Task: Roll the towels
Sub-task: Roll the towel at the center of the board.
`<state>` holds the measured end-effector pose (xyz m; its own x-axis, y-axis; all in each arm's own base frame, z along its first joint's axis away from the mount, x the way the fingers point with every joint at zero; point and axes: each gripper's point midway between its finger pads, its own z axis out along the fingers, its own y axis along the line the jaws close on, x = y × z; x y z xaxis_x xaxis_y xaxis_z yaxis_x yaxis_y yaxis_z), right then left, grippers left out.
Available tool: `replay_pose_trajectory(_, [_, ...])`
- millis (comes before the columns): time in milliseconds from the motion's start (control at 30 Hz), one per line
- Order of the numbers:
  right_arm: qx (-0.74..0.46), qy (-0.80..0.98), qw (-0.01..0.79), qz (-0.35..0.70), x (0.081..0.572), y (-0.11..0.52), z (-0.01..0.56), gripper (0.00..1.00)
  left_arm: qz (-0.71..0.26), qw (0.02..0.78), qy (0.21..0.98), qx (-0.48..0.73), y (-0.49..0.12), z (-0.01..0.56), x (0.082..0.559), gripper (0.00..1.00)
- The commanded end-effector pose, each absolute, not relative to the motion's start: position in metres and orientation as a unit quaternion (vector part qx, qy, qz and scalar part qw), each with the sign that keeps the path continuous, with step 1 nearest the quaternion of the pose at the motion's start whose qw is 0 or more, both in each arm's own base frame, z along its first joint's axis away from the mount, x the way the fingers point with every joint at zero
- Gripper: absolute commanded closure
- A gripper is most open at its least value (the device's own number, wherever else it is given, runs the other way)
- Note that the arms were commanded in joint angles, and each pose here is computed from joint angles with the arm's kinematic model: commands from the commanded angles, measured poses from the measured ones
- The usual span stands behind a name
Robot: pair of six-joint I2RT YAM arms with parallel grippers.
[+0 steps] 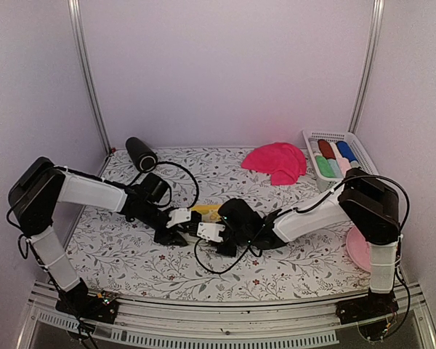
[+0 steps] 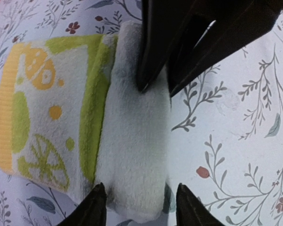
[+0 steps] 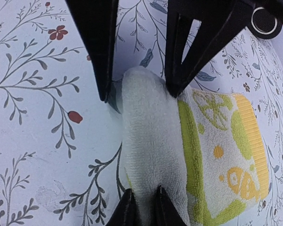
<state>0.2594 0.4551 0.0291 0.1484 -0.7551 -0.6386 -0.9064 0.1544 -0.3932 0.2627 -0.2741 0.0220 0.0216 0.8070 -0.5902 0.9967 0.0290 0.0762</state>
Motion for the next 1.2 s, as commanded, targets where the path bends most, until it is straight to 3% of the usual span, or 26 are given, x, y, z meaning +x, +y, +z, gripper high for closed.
replay_pose_trajectory(0, [-0.634,0.686,0.330,0.136,0.255,0.444,0.009,0.87,-0.165,0.272,0.682,0.659,-0.252,0.028,0.263,0.46])
replay_pose_trajectory(200, [-0.625,0.704,0.285,0.183,0.251,0.450,0.009,0.87,-0.124,0.361,0.662,0.645,-0.248,0.047,0.273,0.43])
replay_pose_trajectory(467, [-0.591,0.726,0.282,0.211,0.269,0.452,0.026,0.89,-0.083,0.454,0.605,0.649,-0.240,0.067,0.266,0.42])
replay_pose_trajectory(733, [-0.568,0.740,0.257,0.252,0.282,0.454,0.028,0.89,-0.065,0.479,0.567,0.667,-0.235,0.067,0.252,0.44])
replay_pose_trajectory(1167, [-0.508,0.748,0.168,0.393,0.295,0.460,0.054,0.88,0.043,0.530,0.489,0.692,-0.245,0.071,0.256,0.45])
